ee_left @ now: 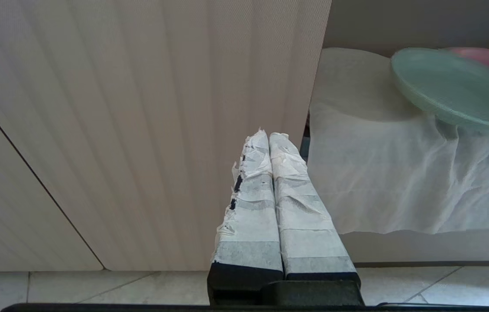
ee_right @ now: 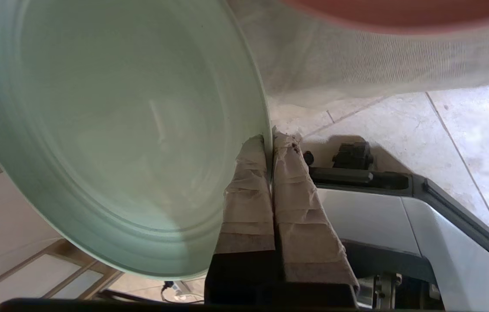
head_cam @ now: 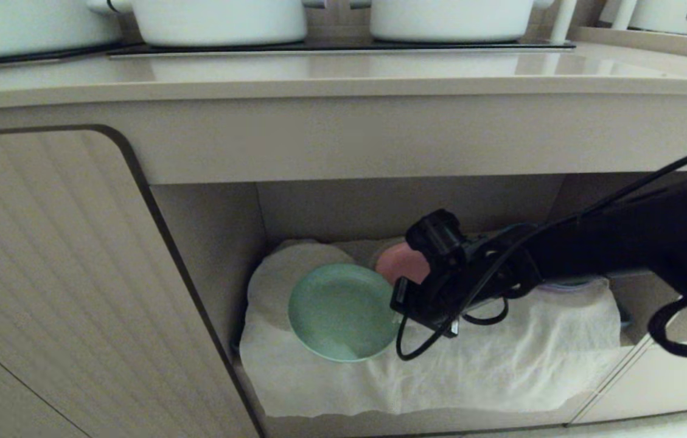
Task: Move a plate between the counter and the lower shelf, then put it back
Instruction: Put the plate in the cupboard
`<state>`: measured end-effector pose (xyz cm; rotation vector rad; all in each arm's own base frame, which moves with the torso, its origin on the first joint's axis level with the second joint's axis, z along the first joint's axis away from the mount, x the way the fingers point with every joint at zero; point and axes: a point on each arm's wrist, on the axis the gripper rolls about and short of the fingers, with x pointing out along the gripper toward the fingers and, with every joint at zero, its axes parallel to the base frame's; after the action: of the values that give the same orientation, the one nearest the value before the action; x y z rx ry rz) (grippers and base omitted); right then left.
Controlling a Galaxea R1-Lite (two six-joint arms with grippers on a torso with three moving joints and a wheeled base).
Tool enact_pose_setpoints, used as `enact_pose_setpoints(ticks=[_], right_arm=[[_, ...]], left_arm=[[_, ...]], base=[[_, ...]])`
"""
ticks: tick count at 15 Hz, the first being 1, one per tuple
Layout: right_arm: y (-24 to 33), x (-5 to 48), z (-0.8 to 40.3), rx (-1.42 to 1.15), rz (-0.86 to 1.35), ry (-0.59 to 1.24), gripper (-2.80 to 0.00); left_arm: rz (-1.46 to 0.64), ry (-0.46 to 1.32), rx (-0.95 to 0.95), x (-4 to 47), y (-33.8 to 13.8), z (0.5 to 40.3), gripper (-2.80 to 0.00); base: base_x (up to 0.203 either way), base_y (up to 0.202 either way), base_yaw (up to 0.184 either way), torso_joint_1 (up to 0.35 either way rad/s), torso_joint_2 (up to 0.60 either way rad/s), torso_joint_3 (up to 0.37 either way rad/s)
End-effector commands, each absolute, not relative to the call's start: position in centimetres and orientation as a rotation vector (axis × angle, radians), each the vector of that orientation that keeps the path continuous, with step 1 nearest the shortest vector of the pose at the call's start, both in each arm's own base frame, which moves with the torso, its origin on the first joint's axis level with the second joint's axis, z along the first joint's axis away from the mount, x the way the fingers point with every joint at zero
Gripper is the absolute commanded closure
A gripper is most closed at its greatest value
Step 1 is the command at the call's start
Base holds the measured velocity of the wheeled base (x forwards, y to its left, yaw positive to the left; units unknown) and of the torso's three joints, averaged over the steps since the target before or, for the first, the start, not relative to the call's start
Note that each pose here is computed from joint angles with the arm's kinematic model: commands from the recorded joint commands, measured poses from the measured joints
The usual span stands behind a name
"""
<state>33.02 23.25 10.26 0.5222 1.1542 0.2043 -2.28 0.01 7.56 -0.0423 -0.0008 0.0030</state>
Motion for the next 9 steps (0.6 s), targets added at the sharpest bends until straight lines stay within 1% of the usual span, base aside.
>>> enact_pose_setpoints(ticks=[1, 9], right_arm=[[24.4, 33.6, 9.9, 0.512, 0.187, 1.160, 0.00], [26.6, 35.6, 10.4, 0.537, 0.101, 1.165, 0.00]], left_arm=[[0.003, -0.002, -0.043, -2.3, 0.0, 7.6, 0.00], [0.003, -0.002, -0.043, -2.3, 0.0, 7.6, 0.00]], base=[[0.000, 0.000, 0.000, 0.000, 0.00, 0.000], [0.000, 0.000, 0.000, 0.000, 0.00, 0.000]])
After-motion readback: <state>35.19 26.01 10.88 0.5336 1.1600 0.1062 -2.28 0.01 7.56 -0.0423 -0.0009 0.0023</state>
